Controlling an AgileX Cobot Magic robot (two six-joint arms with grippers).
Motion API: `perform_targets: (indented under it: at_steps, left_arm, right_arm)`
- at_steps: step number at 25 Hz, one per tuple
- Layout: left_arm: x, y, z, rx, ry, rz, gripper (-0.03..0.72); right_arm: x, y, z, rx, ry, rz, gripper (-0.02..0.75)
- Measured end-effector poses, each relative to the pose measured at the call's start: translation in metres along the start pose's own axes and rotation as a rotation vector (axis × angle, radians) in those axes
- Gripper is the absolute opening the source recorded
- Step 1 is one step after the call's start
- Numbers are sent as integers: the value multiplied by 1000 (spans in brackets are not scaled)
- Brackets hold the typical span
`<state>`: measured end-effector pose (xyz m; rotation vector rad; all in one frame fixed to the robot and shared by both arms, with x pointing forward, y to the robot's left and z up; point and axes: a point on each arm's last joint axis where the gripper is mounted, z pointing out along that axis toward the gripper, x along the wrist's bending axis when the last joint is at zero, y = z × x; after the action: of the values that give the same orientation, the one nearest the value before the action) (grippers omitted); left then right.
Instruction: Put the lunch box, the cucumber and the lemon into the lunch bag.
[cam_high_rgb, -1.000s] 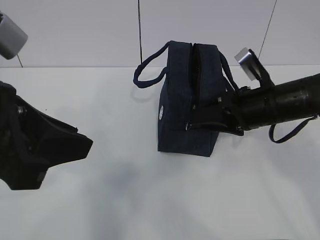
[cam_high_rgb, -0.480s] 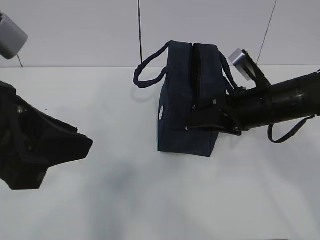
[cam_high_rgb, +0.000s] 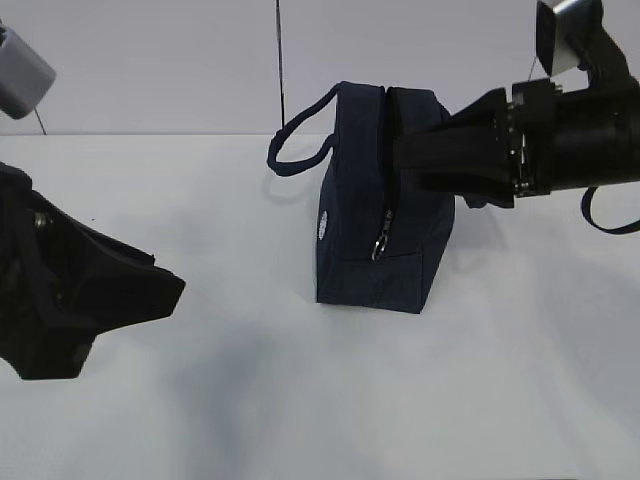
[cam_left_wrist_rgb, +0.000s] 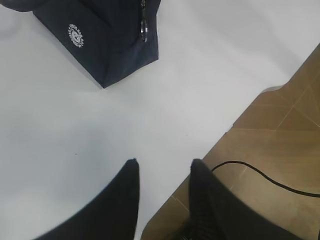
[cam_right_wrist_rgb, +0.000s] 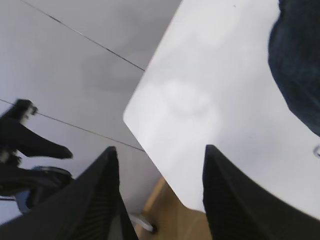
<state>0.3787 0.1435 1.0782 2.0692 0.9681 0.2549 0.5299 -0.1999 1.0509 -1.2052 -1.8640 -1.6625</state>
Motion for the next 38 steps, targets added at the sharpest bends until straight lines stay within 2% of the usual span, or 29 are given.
perform_targets:
  at_steps: [3, 6, 8, 10, 12, 18, 22, 27, 31, 38]
  left_arm:
    - [0, 0, 0, 0, 1, 1, 241]
    - [1, -1, -2, 9, 12, 21, 241]
    - [2, -2, -8, 4, 21, 39, 241]
    - [2, -2, -15, -6, 28, 53, 241]
    - [2, -2, -24, -30, 28, 60, 241]
    - [2, -2, -44, -102, 26, 72, 241]
    - [2, -3, -53, -123, 35, 88, 241]
    - [4, -11, -68, -106, 55, 103, 241]
    - [10, -14, -86, -163, 109, 92, 241]
    - [19, -31, -124, -231, 198, 72, 241]
  right_arm:
    - [2, 2, 0, -22, 9, -9, 398]
    - [10, 0, -2, 11, -29, -69, 345]
    - [22, 0, -4, 9, -96, -144, 311]
    - [35, 1, -3, -3, -189, -231, 299]
    - [52, -4, 4, 12, -244, -301, 295]
    - [65, -17, 33, 27, -429, -303, 283]
    - [55, -23, 48, 22, -502, -209, 266]
    - [24, -38, 59, 47, -578, -78, 243]
    - [12, -44, 72, 53, -597, -25, 242]
    - [9, -48, 81, 42, -585, 46, 253]
